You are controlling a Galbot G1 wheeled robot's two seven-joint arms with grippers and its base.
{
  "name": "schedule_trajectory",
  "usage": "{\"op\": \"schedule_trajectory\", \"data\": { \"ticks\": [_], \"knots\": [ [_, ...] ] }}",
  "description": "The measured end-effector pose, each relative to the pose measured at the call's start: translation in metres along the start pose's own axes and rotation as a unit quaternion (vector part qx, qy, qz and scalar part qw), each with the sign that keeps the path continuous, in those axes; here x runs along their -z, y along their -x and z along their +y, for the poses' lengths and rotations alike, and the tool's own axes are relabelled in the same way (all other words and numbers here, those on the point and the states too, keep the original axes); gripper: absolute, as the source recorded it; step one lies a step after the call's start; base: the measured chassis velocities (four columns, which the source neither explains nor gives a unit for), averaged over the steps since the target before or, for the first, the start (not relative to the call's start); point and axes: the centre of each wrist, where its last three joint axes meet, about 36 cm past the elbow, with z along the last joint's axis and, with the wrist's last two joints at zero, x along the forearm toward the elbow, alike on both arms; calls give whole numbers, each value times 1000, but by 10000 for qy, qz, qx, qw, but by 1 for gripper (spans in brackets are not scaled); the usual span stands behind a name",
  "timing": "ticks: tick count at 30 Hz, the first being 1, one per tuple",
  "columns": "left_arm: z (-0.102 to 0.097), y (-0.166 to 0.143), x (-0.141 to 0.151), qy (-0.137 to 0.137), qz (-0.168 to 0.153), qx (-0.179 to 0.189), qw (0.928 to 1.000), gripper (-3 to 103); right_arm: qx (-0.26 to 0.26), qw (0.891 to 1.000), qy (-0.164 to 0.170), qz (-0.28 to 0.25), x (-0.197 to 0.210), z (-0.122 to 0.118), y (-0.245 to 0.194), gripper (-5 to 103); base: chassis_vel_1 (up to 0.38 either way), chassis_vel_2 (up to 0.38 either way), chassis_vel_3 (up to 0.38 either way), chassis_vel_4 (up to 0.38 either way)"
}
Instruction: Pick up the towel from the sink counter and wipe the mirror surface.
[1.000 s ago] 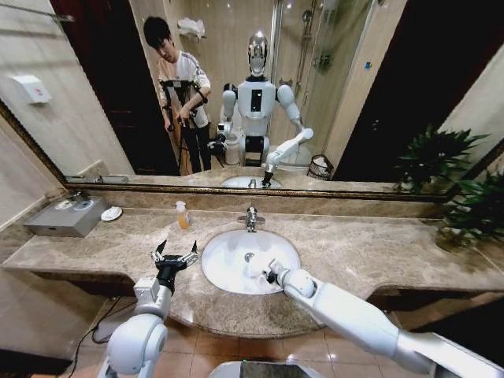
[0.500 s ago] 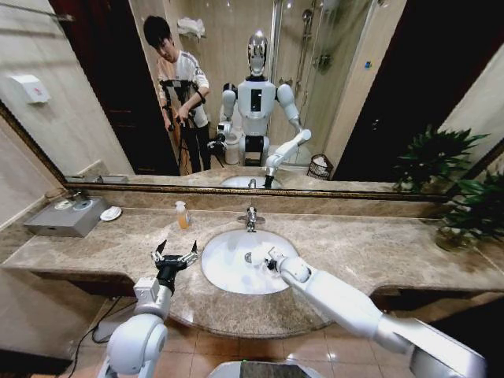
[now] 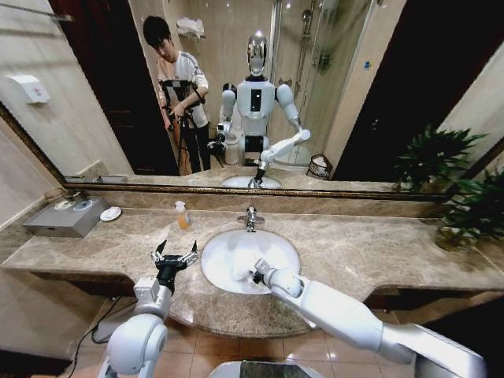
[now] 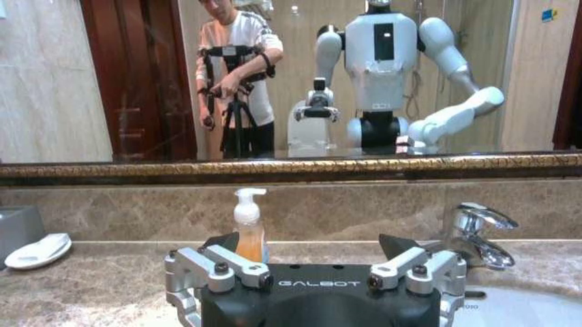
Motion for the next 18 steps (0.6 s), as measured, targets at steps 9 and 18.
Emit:
{"op": "schedule_trajectory", "data": {
  "ticks": [9,18],
  "knots": [
    [0,0,0,0,0,0,10000,100,-499,9987,108,-24,15,-32,46,12,0,0,0,0],
    [0,0,0,0,0,-1,10000,100,-9,9999,35,-94,4,1,20,12,0,0,0,0]
  ]
}}
